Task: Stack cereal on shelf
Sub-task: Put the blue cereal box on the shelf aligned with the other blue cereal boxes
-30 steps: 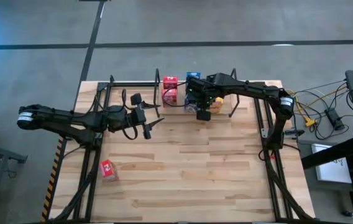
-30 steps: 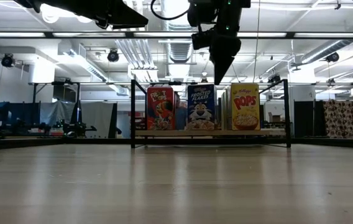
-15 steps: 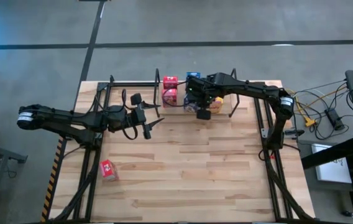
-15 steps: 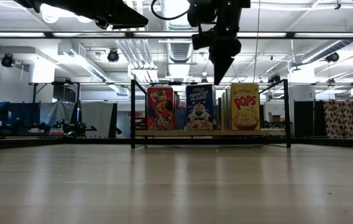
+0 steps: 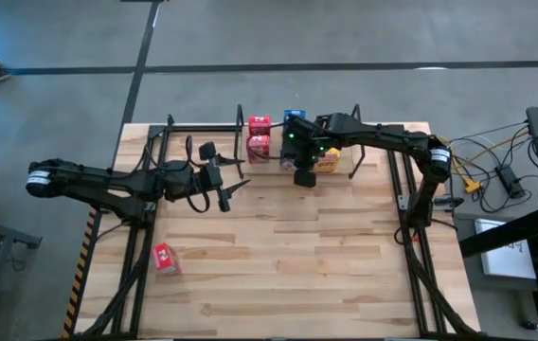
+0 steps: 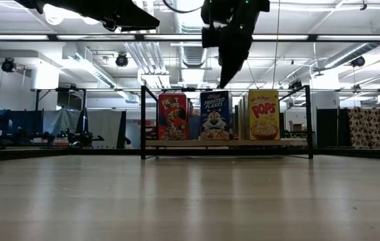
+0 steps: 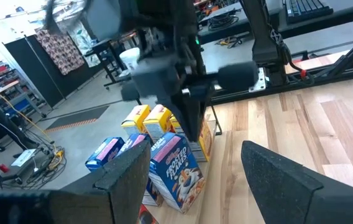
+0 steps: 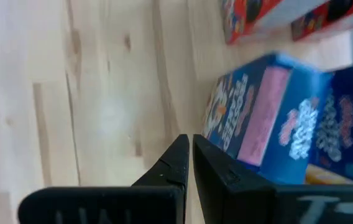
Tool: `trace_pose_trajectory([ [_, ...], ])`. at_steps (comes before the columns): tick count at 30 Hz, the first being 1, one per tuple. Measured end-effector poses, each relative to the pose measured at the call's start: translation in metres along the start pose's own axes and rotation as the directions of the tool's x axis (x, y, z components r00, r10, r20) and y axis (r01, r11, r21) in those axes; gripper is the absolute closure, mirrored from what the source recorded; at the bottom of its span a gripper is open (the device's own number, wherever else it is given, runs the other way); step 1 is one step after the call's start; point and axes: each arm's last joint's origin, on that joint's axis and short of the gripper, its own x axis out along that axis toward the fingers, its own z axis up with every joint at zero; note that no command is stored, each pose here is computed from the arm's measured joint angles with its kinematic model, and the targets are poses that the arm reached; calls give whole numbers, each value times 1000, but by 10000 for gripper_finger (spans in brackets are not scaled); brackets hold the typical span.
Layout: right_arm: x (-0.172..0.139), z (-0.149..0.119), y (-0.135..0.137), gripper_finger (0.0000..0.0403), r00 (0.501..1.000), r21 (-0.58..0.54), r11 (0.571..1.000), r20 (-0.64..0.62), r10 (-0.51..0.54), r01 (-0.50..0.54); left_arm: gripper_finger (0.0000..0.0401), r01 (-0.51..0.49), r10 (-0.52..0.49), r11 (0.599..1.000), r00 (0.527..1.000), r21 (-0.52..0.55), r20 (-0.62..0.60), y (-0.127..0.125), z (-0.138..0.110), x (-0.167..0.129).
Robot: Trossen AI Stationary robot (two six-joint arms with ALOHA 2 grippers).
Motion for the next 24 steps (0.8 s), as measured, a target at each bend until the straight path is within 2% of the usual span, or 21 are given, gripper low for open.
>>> trace_pose_trajectory([
  [6, 10, -7, -2, 390, 993, -2, 995, -64, -100, 100, 165, 0, 0, 1000, 1000, 0, 0, 0, 0, 0],
  [15, 11, -9, -4, 390, 980, -10, 984, -97, -175, 175, 165, 0, 0, 1000, 1000, 0, 0, 0, 0, 0],
  [24, 11, -10, -4, 390, 977, -22, 983, -105, -186, 185, 165, 0, 0, 1000, 1000, 0, 0, 0, 0, 0],
])
